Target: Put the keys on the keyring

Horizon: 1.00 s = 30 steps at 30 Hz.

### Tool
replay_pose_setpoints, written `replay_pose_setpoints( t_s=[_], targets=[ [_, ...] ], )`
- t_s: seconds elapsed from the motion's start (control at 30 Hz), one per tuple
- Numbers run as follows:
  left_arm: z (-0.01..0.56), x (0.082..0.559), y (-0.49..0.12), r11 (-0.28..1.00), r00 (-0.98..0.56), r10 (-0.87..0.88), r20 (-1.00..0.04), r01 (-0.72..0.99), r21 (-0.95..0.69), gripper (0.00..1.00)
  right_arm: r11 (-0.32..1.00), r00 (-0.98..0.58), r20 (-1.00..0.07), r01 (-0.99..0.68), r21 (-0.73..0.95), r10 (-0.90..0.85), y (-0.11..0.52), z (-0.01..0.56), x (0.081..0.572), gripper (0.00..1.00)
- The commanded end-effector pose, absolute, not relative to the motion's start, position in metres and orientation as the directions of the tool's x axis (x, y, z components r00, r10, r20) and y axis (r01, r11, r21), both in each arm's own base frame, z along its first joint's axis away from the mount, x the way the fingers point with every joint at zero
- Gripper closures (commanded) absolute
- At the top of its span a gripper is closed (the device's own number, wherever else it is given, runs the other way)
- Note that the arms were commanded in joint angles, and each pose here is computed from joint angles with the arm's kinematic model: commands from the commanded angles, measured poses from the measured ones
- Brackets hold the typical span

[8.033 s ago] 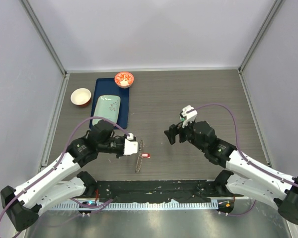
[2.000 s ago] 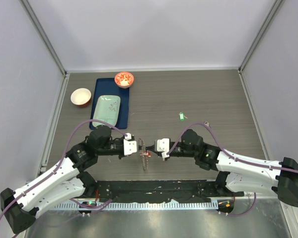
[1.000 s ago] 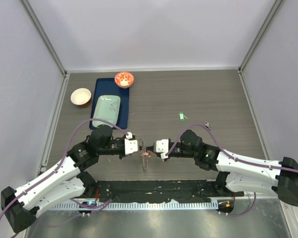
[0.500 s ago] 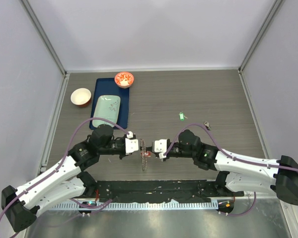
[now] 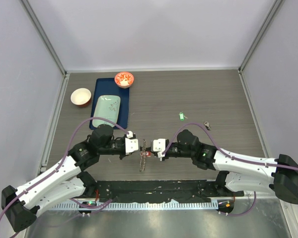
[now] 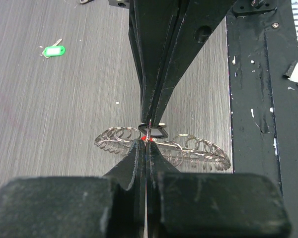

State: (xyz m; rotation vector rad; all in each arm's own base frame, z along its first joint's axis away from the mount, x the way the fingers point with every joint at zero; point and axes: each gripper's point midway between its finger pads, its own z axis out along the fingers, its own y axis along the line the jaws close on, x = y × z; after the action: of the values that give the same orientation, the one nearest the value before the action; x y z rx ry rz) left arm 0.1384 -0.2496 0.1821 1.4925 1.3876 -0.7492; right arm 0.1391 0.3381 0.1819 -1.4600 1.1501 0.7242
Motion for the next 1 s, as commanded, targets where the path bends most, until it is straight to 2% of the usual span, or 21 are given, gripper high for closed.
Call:
replay_pose_setpoints(
  t_s=[0.0, 0.77, 0.97],
  targets=[
    [0.212, 0.140, -0.263, 0.058, 0.254, 0.304, -0.918, 0.957, 0.284, 1.00, 0.066, 0.388, -0.914, -0.915, -0.398, -0.120, 0.356, 0.232, 0.134, 0.99],
    [0.195, 0.147, -0.264, 0.082, 0.166, 0.398, -0.902, 0.973, 0.215, 1.00, 0.086, 0.413, -0.911, -0.907, -0.412, -0.006, 0.353, 0.262, 0.126, 0.99],
    [0.194, 0.149, -0.264, 0.090, 0.163, 0.408, -0.898, 0.972, 0.217, 1.00, 0.125, 0.401, -0.916, -0.909, -0.397, 0.006, 0.350, 0.270, 0.129, 0.99]
  ],
)
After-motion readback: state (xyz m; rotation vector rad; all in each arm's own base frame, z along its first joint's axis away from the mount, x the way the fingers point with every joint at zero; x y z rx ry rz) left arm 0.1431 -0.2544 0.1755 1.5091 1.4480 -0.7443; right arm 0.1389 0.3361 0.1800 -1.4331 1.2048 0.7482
